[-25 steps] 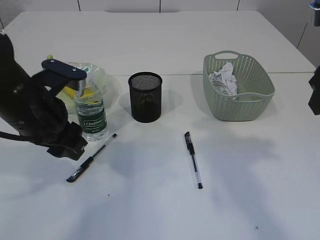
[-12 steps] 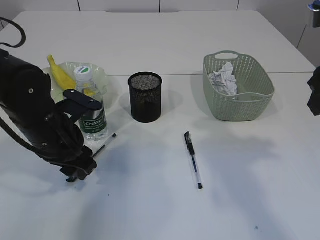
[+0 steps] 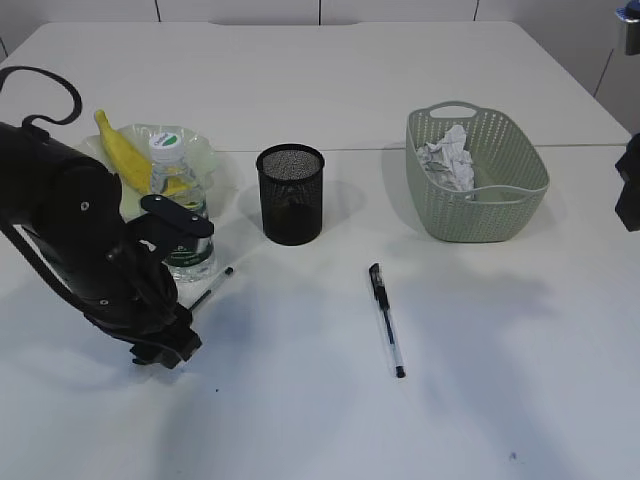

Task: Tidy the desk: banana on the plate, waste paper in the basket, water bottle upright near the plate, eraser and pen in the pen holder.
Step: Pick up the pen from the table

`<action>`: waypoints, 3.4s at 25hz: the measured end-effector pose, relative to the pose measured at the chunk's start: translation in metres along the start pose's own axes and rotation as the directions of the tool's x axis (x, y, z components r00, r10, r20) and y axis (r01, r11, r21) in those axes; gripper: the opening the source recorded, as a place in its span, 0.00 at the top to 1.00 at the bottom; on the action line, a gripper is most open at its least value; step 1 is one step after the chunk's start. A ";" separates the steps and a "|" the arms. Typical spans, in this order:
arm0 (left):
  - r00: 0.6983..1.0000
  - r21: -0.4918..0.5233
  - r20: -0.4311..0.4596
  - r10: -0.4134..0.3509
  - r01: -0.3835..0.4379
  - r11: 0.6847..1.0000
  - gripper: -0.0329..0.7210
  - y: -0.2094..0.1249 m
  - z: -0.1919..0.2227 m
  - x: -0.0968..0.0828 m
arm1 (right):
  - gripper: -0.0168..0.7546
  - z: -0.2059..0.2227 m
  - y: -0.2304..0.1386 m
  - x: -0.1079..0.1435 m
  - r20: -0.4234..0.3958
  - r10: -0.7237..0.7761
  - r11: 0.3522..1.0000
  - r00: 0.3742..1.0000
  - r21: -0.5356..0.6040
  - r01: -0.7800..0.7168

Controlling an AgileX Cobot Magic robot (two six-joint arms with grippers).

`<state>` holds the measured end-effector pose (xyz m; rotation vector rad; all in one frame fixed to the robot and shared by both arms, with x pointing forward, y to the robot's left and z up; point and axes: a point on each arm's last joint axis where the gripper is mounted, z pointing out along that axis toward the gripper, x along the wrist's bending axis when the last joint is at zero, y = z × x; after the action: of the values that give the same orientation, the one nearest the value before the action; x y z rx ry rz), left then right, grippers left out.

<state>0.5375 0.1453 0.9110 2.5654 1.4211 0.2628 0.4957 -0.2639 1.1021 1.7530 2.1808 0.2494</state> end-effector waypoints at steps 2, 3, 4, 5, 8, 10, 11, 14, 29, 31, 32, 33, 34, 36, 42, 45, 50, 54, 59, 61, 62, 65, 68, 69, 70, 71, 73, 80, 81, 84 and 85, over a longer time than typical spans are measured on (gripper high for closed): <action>1.000 0.014 0.001 0.001 -0.001 1.000 0.45 -0.001 0.005 0.000 | 0.34 0.000 0.000 0.000 0.000 0.000 1.000 1.000 0.000 0.000; 1.000 0.019 0.001 0.001 -0.001 1.000 0.45 -0.001 0.007 0.000 | 0.34 0.000 0.000 0.000 0.000 0.000 1.000 1.000 0.000 0.000; 1.000 0.020 0.001 0.002 -0.002 1.000 0.45 -0.001 0.008 0.000 | 0.34 0.000 0.000 0.000 0.000 0.000 1.000 1.000 0.000 0.000; 1.000 0.018 0.002 0.002 -0.002 1.000 0.45 -0.001 0.009 0.000 | 0.34 0.000 0.000 0.000 0.000 0.000 1.000 1.000 0.000 0.000; 1.000 0.001 -0.003 0.011 -0.011 1.000 0.45 0.000 0.009 0.000 | 0.34 0.000 0.000 0.000 0.000 0.000 1.000 1.000 0.000 0.000; 1.000 -0.002 -0.007 0.017 -0.017 1.000 0.45 0.001 0.009 0.000 | 0.34 0.000 0.000 0.000 0.000 0.000 1.000 1.000 0.000 0.000; 1.000 -0.004 -0.009 0.022 -0.022 1.000 0.45 0.001 0.009 0.000 | 0.34 0.000 0.000 0.000 0.000 0.000 1.000 1.000 0.000 0.000; 1.000 -0.008 -0.012 0.025 -0.025 1.000 0.45 0.001 0.009 0.001 | 0.34 0.000 0.000 0.000 0.000 0.000 1.000 1.000 0.000 0.000; 1.000 0.008 -0.010 0.029 -0.029 1.000 0.45 0.001 0.021 0.000 | 0.34 0.000 0.000 0.000 0.000 -0.006 1.000 1.000 0.000 0.006; 1.000 0.009 -0.008 0.027 -0.027 1.000 0.45 0.002 0.022 0.000 | 0.34 0.000 0.000 0.000 0.000 0.000 1.000 1.000 0.000 0.000; 1.000 0.009 -0.008 0.025 -0.025 1.000 0.45 0.002 0.022 0.000 | 0.34 0.000 0.000 0.000 0.000 -0.006 1.000 1.000 0.000 0.006; 1.000 0.009 -0.008 0.025 -0.025 1.000 0.45 0.002 0.022 0.000 | 0.34 0.000 0.000 0.000 0.000 -0.006 1.000 1.000 0.000 0.006; 1.000 0.011 -0.008 0.025 -0.025 1.000 0.45 0.002 0.022 0.000 | 0.34 0.000 0.000 0.000 0.000 -0.006 1.000 1.000 0.000 0.006; 1.000 0.015 -0.007 0.023 -0.023 1.000 0.46 0.002 0.022 0.000 | 0.34 0.000 0.000 0.000 0.000 -0.006 1.000 1.000 0.000 0.006; 1.000 0.041 -0.005 0.019 -0.019 0.999 0.52 0.001 0.022 0.000 | 0.34 0.000 0.000 0.000 0.000 -0.006 1.000 1.000 0.000 0.006; 1.000 0.056 -0.005 0.019 -0.018 0.998 0.55 0.000 0.021 0.000 | 0.34 0.000 0.000 0.000 0.000 -0.006 1.000 1.000 0.000 0.006; 1.000 0.080 -0.004 0.017 -0.017 0.997 0.65 -0.003 0.021 0.000 | 0.34 0.000 0.000 0.000 -0.002 -0.005 1.000 1.000 0.000 0.005; 1.000 0.105 -0.004 0.017 -0.017 0.994 0.73 -0.005 0.021 0.000 | 0.34 0.000 0.000 0.002 -0.018 0.002 1.000 1.000 0.000 -0.002; 1.000 0.133 -0.004 0.017 -0.016 0.991 0.80 -0.007 0.021 0.000 | 0.34 0.000 0.000 0.002 -0.024 0.005 1.000 1.000 0.000 -0.005; 1.000 0.135 -0.004 0.017 -0.016 0.991 0.82 -0.008 0.021 0.000 | 0.34 0.000 0.000 0.002 -0.025 0.006 1.000 1.000 0.000 -0.006; 1.000 0.135 -0.004 0.017 -0.016 0.991 0.82 -0.008 0.021 0.000 | 0.34 0.000 0.000 0.002 -0.025 0.006 1.000 1.000 0.000 -0.006; 1.000 0.137 -0.005 0.019 -0.018 0.990 0.84 -0.008 0.021 0.000 | 0.34 0.000 0.000 0.002 -0.027 0.007 1.000 1.000 0.000 -0.007; 1.000 0.137 -0.007 0.022 -0.021 0.990 0.85 -0.008 0.021 0.000 | 0.34 0.000 0.000 0.002 -0.027 0.007 1.000 1.000 0.000 -0.007; 1.000 0.137 -0.008 0.024 -0.023 0.990 0.85 -0.008 0.021 0.000 | 0.34 0.000 0.000 0.002 -0.027 0.007 1.000 1.000 0.000 -0.007; 1.000 0.137 -0.008 0.025 -0.023 0.990 0.85 -0.008 0.021 0.000 | 0.34 0.000 0.000 0.002 -0.027 0.007 1.000 1.000 0.000 -0.007; 1.000 0.137 -0.009 0.026 -0.025 0.990 0.85 -0.008 0.021 0.001 | 0.34 0.000 0.000 0.002 -0.027 0.007 1.000 1.000 0.000 -0.007; 1.000 0.137 -0.009 0.027 -0.025 0.990 0.85 -0.008 0.021 0.001 | 0.34 0.000 0.000 0.003 -0.028 0.007 1.000 1.000 0.000 -0.007; 0.999 0.131 -0.013 0.032 -0.030 0.991 0.87 -0.007 0.019 0.001 | 0.34 0.000 0.000 0.003 -0.028 0.007 1.000 1.000 0.000 -0.007; 0.999 0.126 -0.014 0.034 -0.032 0.991 0.88 -0.007 0.018 0.001 | 0.34 0.000 0.000 0.003 -0.028 0.007 1.000 1.000 0.000 -0.007; 0.999 0.126 -0.015 0.036 -0.034 0.992 0.88 -0.009 0.015 0.001 | 0.34 0.000 0.000 0.003 -0.028 0.007 1.000 1.000 0.000 -0.007; 0.999 0.129 -0.017 0.038 -0.035 0.991 0.88 -0.010 0.014 0.001 | 0.34 0.000 0.000 0.003 -0.028 0.007 1.000 1.000 0.000 -0.007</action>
<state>0.5336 0.1506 0.8951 2.7011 1.4437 0.2076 0.4952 -0.2615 1.1018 1.7673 2.1945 0.2771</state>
